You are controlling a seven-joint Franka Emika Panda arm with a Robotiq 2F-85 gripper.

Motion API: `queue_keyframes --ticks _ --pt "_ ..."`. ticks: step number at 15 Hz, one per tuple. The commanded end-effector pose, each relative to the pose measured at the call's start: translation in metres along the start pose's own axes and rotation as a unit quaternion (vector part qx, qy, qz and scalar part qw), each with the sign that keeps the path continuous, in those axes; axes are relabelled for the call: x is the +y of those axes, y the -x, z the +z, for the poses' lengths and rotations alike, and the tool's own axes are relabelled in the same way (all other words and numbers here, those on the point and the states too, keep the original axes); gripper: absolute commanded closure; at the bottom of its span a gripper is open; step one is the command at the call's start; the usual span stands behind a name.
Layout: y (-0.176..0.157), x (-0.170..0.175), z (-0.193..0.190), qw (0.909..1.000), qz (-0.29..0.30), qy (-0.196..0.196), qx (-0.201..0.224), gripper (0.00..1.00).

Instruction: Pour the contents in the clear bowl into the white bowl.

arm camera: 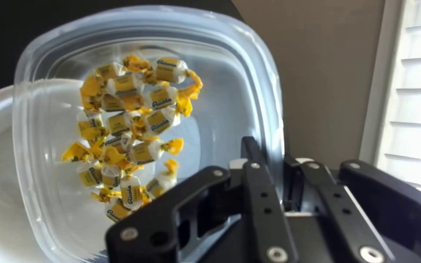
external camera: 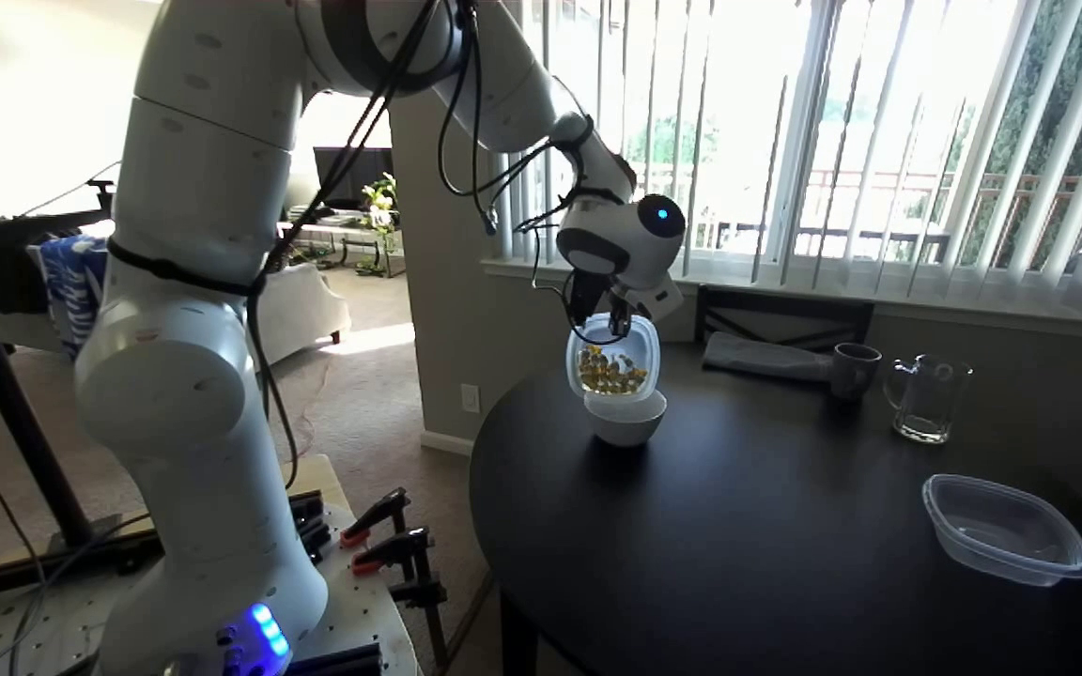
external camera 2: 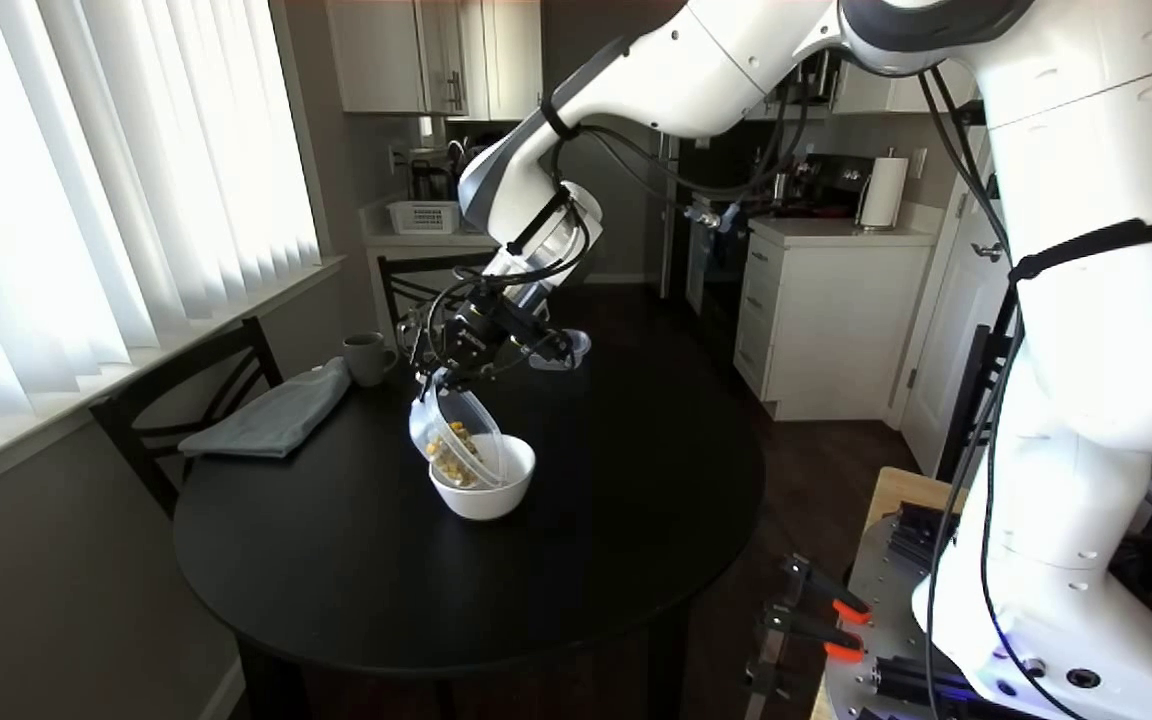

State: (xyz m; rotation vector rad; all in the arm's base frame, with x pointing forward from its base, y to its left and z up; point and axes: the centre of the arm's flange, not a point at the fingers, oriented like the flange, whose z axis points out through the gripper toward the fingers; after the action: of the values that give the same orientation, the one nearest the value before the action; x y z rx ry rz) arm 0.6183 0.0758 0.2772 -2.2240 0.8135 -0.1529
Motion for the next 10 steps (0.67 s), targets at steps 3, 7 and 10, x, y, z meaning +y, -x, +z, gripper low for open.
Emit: queue_keyframes --ticks 3,7,10 --pt "0.014 0.012 -0.010 0.9939 -0.041 -0.101 0.019 0.97" --pt "0.007 0.019 -0.018 0.9858 -0.044 -0.155 0.047 0.97" --pt "0.002 0.026 -0.022 0.9775 -0.039 -0.195 0.069 0.97"
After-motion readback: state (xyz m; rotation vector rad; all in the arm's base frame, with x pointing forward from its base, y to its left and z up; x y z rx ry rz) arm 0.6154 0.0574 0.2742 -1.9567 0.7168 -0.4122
